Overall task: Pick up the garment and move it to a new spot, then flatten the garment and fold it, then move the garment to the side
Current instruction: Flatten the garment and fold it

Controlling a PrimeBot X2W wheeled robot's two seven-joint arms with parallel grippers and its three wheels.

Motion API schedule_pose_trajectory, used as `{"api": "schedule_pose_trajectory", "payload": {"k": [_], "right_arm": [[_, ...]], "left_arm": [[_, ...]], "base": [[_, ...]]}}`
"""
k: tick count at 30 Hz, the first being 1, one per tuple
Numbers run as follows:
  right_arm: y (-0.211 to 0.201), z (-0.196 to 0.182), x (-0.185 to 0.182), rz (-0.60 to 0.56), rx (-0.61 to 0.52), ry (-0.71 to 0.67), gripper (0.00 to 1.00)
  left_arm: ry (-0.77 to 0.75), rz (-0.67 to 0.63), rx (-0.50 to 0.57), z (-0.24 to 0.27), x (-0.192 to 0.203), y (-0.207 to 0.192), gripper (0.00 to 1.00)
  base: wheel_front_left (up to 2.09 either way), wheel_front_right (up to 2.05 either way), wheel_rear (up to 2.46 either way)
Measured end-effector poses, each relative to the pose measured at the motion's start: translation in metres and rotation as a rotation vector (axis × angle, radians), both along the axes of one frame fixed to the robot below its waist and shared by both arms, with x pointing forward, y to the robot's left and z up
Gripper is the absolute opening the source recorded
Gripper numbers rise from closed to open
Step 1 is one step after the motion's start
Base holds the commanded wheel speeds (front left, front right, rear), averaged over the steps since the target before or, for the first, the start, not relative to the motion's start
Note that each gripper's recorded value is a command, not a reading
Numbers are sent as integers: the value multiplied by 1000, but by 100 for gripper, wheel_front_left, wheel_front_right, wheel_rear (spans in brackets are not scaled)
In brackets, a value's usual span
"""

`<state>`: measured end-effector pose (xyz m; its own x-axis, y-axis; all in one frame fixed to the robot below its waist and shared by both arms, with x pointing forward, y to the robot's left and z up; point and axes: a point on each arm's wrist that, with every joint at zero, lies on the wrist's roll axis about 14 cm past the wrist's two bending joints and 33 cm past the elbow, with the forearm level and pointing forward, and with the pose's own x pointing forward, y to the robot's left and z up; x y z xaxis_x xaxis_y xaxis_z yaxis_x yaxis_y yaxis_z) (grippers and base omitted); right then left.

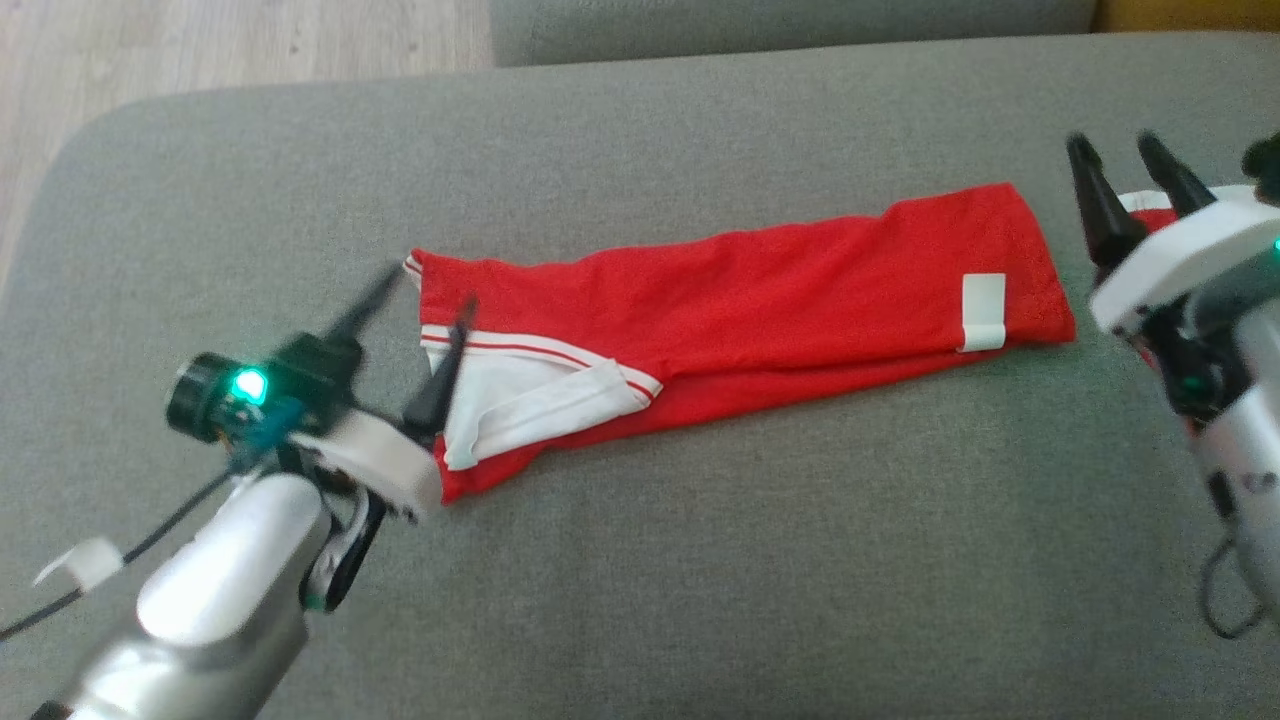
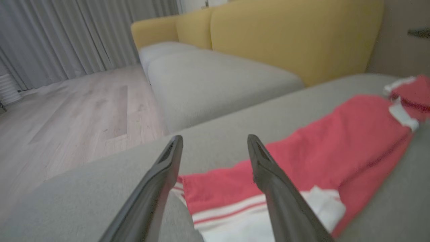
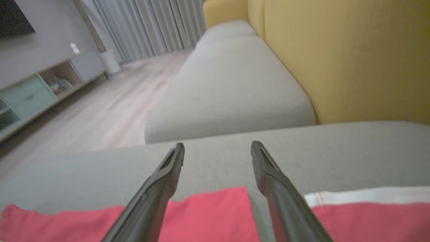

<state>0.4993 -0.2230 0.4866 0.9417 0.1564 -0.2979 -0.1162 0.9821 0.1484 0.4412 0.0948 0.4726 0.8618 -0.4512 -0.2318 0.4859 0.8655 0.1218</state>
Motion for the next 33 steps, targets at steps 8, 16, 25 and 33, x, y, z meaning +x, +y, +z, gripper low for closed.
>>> {"api": "schedule_pose_trajectory", "payload": {"k": [8,16,25,33], "right_arm": [[41,52,-10,16,87,-322,100],[59,18,-59,-33,92,-321,100],[65,-16,-91,-31,26,-253,100],[37,-53,-78,-107,-31,-105,100]], "left_arm": [[-198,246,-365,74,20,13,100],[-181,355,-428,45,-20,24,100],[-126,384,-417,16,-42,31,100],[-128,365,-386,10,-33,31,100]], "base": [[0,0,0],[0,0,0],[0,0,0],[0,0,0]]}}
